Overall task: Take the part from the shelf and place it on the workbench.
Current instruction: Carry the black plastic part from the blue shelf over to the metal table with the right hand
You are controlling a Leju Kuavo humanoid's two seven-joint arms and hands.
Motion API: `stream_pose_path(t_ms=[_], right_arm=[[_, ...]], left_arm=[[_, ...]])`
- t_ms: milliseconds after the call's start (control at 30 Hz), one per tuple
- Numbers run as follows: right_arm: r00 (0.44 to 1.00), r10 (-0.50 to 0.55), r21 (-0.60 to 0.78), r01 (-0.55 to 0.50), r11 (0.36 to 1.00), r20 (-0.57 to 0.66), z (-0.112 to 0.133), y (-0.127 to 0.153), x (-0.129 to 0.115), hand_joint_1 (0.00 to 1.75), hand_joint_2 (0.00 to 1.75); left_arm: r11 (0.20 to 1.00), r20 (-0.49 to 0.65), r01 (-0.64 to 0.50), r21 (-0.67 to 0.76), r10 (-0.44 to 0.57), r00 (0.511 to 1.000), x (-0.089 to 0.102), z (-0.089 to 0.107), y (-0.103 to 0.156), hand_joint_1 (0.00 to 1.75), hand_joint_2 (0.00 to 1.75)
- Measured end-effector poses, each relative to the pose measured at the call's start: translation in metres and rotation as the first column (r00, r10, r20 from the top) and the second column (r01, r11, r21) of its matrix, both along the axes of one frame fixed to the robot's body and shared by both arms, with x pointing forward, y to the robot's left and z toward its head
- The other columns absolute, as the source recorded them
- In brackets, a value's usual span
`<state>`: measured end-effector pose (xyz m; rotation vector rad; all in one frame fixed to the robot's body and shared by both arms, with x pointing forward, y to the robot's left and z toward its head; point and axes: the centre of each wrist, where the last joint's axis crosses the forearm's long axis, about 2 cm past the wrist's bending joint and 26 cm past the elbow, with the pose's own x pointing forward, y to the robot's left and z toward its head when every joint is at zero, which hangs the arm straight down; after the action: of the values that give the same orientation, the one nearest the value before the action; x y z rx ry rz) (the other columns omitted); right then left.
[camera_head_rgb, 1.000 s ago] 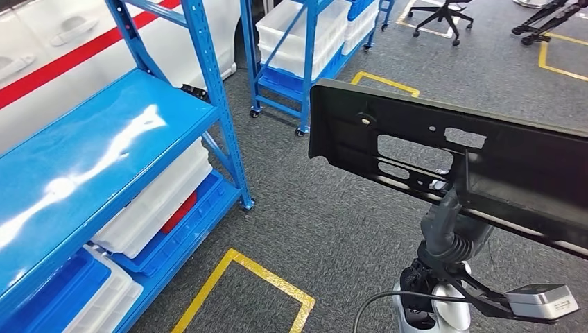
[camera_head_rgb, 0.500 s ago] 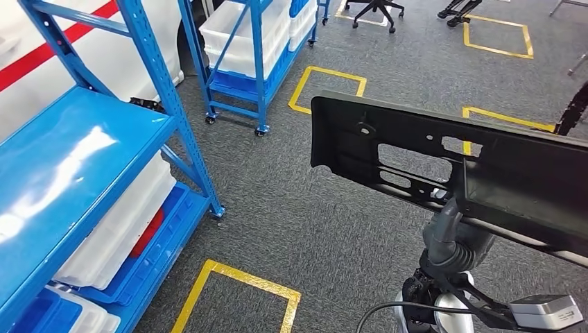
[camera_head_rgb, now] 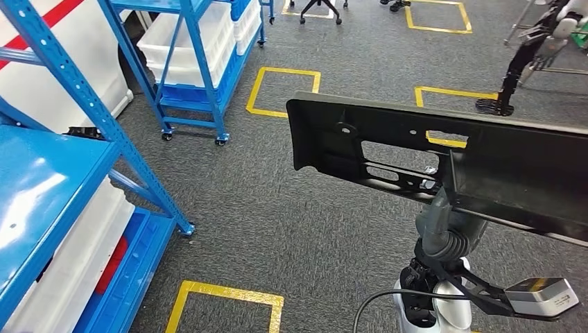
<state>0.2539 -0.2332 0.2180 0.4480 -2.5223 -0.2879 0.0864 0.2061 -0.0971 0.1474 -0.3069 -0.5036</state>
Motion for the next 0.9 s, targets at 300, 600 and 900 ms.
stream_pose_path(t_ms=[300, 600, 900], right_arm=[[1.0, -0.028, 0.007, 0.028, 1.0, 0.006, 0.0015, -0.003, -0.0008, 1.75, 1.75], [0.998, -0.057, 0.002, 0.057, 0.998, 0.002, -0.0008, -0.0062, -0.0053, 1.75, 1.75], [0.997, -0.071, 0.01, 0.071, 0.997, 0.019, 0.0058, -0.0068, 0.0007, 1.75, 1.75]], left_arm=[[1.0, -0.002, 0.004, -0.016, -0.004, 1.0, -0.0008, 0.0008, -0.0056, 0.0, 1.75], [1.0, -0.009, 0.009, -0.024, -0.01, 1.0, -0.0007, 0.0005, -0.0044, 0.0, 1.75], [1.0, -0.003, 0.003, -0.03, -0.003, 1.0, 0.0044, 0.0013, -0.0032, 0.0, 1.75]])
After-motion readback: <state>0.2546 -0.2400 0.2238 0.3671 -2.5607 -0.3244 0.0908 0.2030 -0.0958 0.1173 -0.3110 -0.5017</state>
